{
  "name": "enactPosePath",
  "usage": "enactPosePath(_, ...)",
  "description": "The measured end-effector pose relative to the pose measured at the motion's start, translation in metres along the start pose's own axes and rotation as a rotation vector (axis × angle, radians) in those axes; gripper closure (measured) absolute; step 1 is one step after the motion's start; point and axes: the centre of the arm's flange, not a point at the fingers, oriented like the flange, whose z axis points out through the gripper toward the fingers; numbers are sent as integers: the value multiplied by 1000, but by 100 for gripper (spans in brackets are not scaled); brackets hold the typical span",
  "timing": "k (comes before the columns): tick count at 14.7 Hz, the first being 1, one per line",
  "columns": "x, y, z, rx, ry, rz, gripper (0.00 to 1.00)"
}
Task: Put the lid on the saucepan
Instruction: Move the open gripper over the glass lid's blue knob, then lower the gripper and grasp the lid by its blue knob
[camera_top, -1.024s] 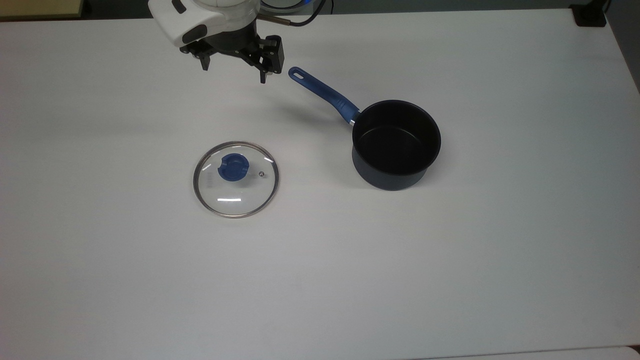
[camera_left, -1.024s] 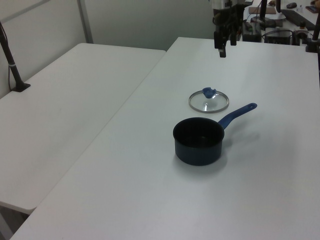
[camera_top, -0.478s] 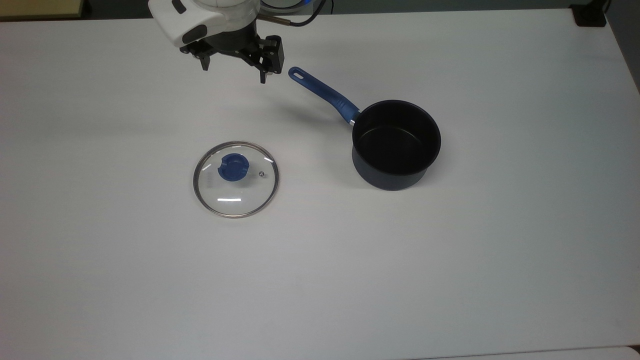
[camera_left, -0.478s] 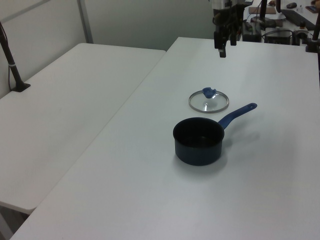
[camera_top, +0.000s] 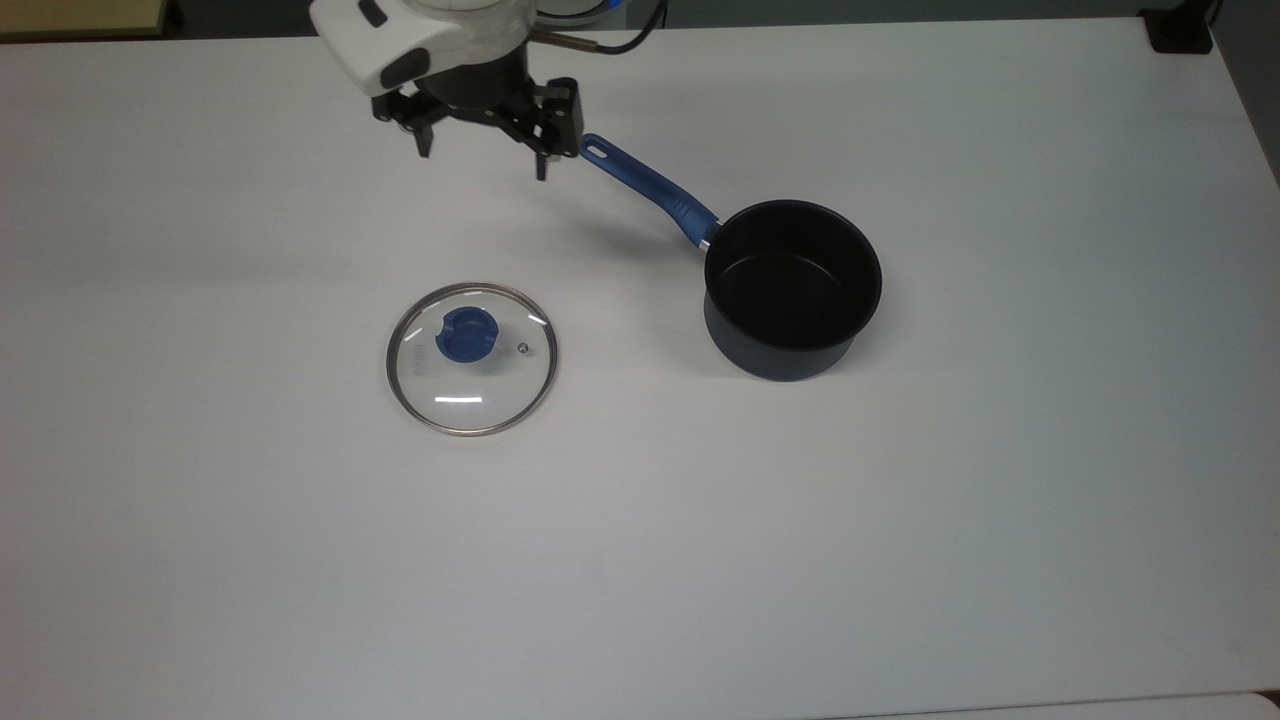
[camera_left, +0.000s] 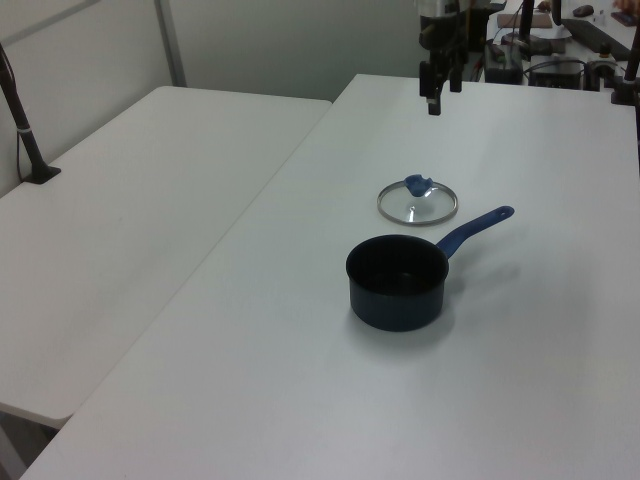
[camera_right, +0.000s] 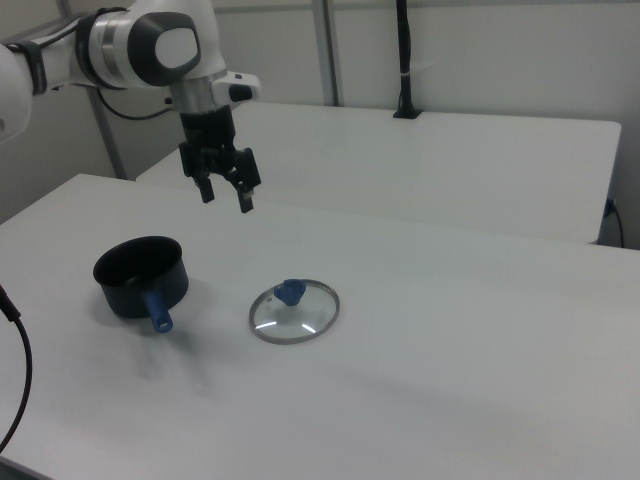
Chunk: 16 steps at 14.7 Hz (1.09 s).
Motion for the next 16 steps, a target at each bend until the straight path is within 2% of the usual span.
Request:
enactPosePath(4,-6,-43,-2,42,5,-60,0)
enactPosePath(7,-15,-97,9,31,-11,-135,0)
enactPosePath(9,-14,-110,22,22,-26,-152,0)
enactPosePath(12,-5,-92,31,16,-37,-144,0)
enactPosePath(16,19,4,60,26,-55,-129,0)
